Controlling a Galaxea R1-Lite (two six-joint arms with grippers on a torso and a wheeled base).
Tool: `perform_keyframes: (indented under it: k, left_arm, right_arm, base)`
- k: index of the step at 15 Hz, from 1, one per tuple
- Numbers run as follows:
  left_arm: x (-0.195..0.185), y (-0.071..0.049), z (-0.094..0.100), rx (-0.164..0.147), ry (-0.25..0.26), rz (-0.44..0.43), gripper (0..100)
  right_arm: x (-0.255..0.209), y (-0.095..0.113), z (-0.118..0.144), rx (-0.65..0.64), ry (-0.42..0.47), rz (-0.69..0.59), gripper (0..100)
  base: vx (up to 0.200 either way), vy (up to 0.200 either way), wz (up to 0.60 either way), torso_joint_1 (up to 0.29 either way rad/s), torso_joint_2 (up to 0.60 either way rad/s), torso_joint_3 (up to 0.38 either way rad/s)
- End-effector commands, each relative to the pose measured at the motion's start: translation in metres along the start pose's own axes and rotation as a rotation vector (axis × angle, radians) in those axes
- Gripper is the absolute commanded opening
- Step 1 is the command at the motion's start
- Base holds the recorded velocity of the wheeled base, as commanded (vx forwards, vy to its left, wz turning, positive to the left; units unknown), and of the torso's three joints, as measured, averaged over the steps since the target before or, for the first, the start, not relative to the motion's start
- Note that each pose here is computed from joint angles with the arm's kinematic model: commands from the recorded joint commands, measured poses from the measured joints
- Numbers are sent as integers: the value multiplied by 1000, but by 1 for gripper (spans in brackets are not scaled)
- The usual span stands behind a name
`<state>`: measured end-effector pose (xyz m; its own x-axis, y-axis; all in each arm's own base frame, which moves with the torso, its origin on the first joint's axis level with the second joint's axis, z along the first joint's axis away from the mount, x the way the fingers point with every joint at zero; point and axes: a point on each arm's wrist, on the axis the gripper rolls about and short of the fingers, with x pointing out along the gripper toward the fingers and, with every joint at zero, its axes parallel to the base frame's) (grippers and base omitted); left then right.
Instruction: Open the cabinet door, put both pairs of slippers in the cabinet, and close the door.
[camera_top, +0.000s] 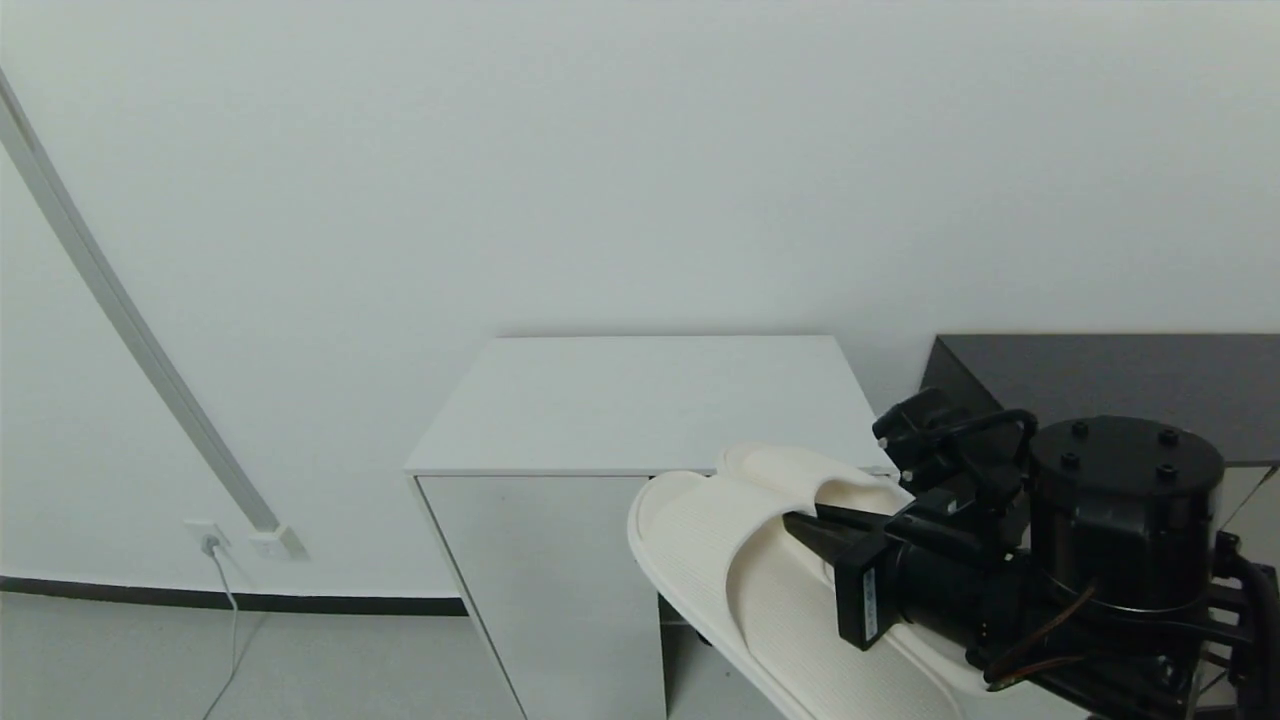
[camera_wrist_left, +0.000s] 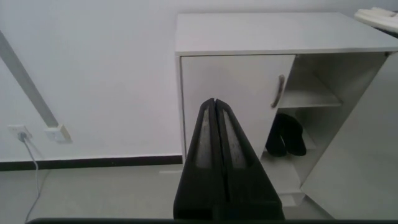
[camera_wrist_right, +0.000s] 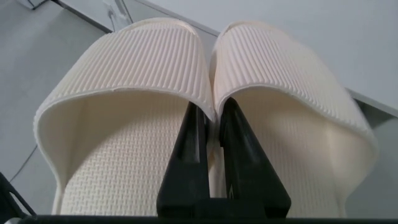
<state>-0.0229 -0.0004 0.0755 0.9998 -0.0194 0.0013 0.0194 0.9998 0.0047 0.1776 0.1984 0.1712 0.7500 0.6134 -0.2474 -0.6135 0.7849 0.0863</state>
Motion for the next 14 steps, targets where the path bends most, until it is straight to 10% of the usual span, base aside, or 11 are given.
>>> perform_keyframes:
  k: [1,14]
  left_arm:
    - [0,0,0,0,1,-1,0]
    - [0,0,0,0,1,-1,0]
  right_arm:
    - [0,0,0,0,1,1,0]
    - [2,-5,-5,0,19,-13,0]
  base:
    - [0,0,0,0,0,0]
    - [0,0,0,0,0,0]
